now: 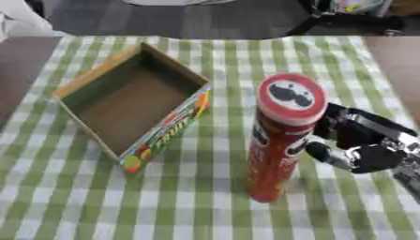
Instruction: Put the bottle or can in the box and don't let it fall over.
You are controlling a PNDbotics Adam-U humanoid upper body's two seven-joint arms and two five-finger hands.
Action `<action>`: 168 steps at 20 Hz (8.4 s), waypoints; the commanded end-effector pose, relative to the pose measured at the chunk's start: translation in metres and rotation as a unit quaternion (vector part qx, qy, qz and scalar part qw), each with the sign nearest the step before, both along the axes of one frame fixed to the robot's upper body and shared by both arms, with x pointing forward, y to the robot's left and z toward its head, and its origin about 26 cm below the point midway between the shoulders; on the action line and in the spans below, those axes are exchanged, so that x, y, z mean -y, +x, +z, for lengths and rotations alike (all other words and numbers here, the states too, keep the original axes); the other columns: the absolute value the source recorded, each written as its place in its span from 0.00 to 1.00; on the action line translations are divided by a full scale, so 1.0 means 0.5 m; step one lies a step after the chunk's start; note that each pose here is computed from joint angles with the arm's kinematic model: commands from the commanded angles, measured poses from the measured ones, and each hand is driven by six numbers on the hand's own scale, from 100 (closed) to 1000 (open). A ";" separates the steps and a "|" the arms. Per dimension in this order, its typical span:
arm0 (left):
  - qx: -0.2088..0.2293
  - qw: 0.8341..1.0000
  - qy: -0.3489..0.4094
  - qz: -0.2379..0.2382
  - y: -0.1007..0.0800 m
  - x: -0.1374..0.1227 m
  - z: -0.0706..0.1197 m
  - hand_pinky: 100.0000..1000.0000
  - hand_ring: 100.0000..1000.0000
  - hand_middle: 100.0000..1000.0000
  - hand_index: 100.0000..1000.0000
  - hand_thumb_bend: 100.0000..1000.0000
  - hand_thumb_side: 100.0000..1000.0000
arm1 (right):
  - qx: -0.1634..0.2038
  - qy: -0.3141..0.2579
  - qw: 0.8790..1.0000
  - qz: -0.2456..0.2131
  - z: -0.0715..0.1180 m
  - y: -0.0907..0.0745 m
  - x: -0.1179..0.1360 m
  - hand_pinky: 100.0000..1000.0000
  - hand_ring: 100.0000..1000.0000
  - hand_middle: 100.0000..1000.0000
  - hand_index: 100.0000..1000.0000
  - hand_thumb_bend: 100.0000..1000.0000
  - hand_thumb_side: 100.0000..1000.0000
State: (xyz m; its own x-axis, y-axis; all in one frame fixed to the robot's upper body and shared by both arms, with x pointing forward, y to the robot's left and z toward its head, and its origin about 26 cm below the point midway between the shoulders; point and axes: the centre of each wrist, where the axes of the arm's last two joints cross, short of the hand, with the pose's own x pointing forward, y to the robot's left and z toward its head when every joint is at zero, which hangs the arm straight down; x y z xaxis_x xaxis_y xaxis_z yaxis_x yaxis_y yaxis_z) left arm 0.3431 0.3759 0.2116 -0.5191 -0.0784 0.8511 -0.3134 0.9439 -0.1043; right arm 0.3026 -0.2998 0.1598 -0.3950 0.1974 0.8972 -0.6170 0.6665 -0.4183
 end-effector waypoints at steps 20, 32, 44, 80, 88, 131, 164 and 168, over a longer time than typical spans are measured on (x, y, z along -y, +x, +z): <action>0.015 1.000 0.009 -0.007 -0.003 -0.003 0.024 0.74 0.91 0.83 0.87 0.57 0.81 | -0.012 0.010 1.000 -0.010 0.006 -0.024 0.004 0.93 0.98 0.95 0.98 0.45 0.00; 0.014 1.000 0.008 -0.010 -0.002 -0.001 0.023 0.74 0.91 0.83 0.87 0.57 0.82 | -0.013 0.016 1.000 -0.009 0.015 -0.016 -0.010 0.93 0.98 0.96 0.98 0.44 0.00; 0.015 1.000 0.008 -0.014 -0.001 0.002 0.025 0.74 0.91 0.83 0.87 0.57 0.82 | -0.017 0.031 0.999 0.013 0.022 -0.012 -0.024 0.94 0.98 0.96 0.98 0.45 0.00; 0.012 1.000 0.006 -0.019 0.000 0.005 0.022 0.73 0.91 0.83 0.87 0.56 0.82 | -0.016 0.067 0.995 0.074 0.028 0.007 -0.060 0.92 0.96 0.92 0.95 0.45 0.00; 0.011 1.000 0.007 -0.021 0.001 0.005 0.021 0.73 0.92 0.83 0.87 0.56 0.82 | -0.018 0.070 0.994 0.085 0.027 0.011 -0.069 0.92 0.95 0.91 0.95 0.45 0.00; 0.010 1.000 0.000 -0.023 0.001 0.007 0.018 0.74 0.91 0.81 0.85 0.54 0.82 | -0.046 0.091 0.989 0.106 0.023 0.028 -0.113 0.71 0.66 0.60 0.75 0.38 0.00; 0.014 1.000 0.002 -0.025 0.001 0.008 0.024 0.74 0.90 0.80 0.85 0.52 0.82 | 0.090 0.132 0.982 0.102 0.202 0.021 -0.158 0.41 0.42 0.37 0.50 0.18 0.00; 0.015 1.000 0.002 -0.027 0.001 0.010 0.026 0.74 0.90 0.80 0.85 0.52 0.82 | 0.112 0.152 0.976 0.112 0.260 0.040 -0.187 0.41 0.42 0.37 0.50 0.18 0.00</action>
State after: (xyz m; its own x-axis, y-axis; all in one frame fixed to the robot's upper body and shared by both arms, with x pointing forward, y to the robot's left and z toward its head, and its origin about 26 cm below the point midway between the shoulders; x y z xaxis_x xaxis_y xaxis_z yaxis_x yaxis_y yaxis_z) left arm 0.3455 0.3695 0.2095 -0.5161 -0.0363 0.8558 -0.2686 0.9556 -0.1214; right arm 0.3223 -0.2044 0.2804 -0.5777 -0.1664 0.7991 -0.6867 0.6284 -0.3656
